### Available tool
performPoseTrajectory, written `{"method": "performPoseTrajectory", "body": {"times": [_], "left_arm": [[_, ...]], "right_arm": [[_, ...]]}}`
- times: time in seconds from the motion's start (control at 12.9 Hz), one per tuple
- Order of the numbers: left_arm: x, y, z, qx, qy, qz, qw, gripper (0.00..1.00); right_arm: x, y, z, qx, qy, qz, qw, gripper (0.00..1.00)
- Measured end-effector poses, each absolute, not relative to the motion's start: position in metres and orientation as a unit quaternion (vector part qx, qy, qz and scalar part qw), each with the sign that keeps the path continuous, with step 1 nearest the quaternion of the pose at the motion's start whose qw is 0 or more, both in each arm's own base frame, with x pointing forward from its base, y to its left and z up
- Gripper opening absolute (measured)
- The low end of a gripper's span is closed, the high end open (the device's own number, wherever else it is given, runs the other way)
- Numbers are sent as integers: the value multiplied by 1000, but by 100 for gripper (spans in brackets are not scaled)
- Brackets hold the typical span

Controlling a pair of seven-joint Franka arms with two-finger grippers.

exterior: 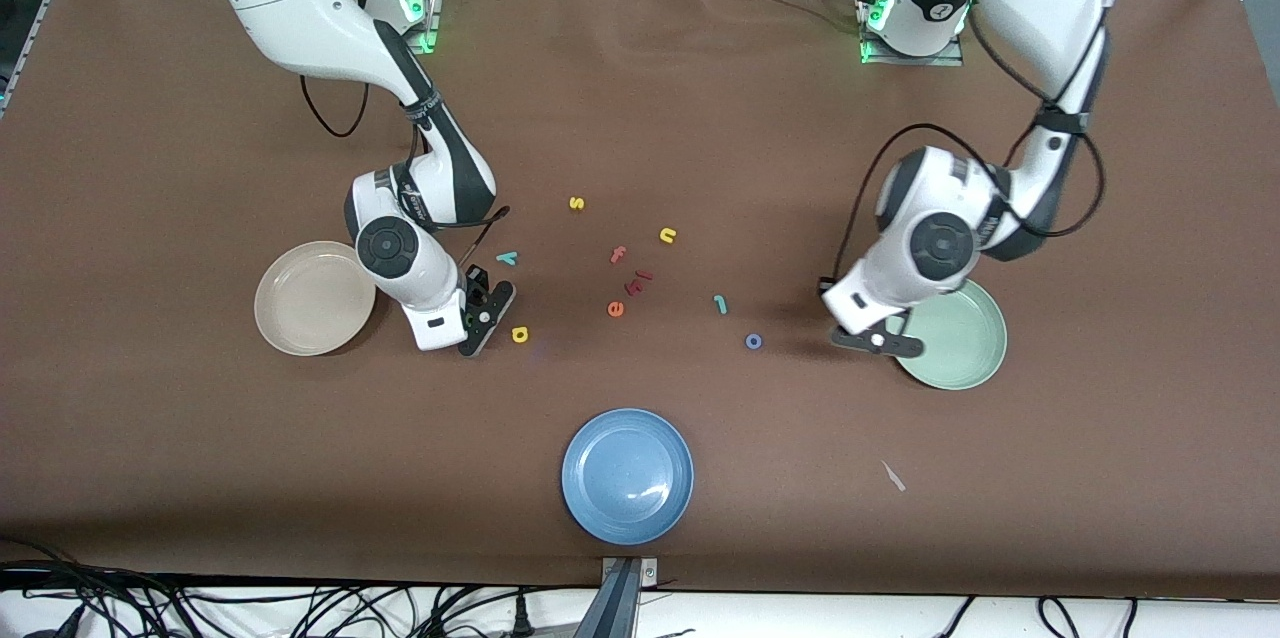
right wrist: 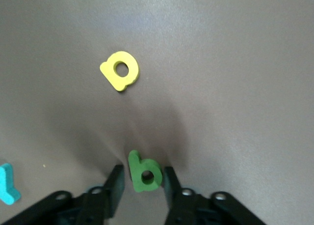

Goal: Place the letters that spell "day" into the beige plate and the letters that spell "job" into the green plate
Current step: 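Place the pink b on the green plate while the right gripper grasps, then drop the green b on the beige plate while the left gripper grasps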

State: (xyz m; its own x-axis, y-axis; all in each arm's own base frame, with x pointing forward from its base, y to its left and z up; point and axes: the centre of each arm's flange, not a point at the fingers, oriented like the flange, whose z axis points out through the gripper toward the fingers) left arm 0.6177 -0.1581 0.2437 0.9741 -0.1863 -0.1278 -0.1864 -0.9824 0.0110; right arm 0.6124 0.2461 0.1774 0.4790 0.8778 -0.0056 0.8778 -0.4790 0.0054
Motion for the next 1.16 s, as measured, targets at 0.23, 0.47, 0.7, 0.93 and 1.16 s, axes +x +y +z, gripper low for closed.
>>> {"method": "performPoseTrajectory", "body": {"times": [0.23, 0.47, 0.7, 0.93, 1.16], "left_arm": [[630, -76, 239, -991, 113, 73, -9, 37], [626, -51, 213, -988, 123, 87, -15, 37], [621, -55, 183, -987, 129, 90, -19, 37], [623, -55, 184, -987, 131, 87, -19, 64], [629, -62, 200, -987, 136, 79, -21, 97]], "right_arm": [[613, 246, 178, 860, 510, 0, 4, 31], [613, 246, 179, 860, 510, 0, 4, 27], [614, 247, 183, 862, 508, -14, -1, 27], [625, 243, 203, 875, 481, -35, -28, 27], [635, 201, 228, 904, 420, -74, -36, 27]]}}
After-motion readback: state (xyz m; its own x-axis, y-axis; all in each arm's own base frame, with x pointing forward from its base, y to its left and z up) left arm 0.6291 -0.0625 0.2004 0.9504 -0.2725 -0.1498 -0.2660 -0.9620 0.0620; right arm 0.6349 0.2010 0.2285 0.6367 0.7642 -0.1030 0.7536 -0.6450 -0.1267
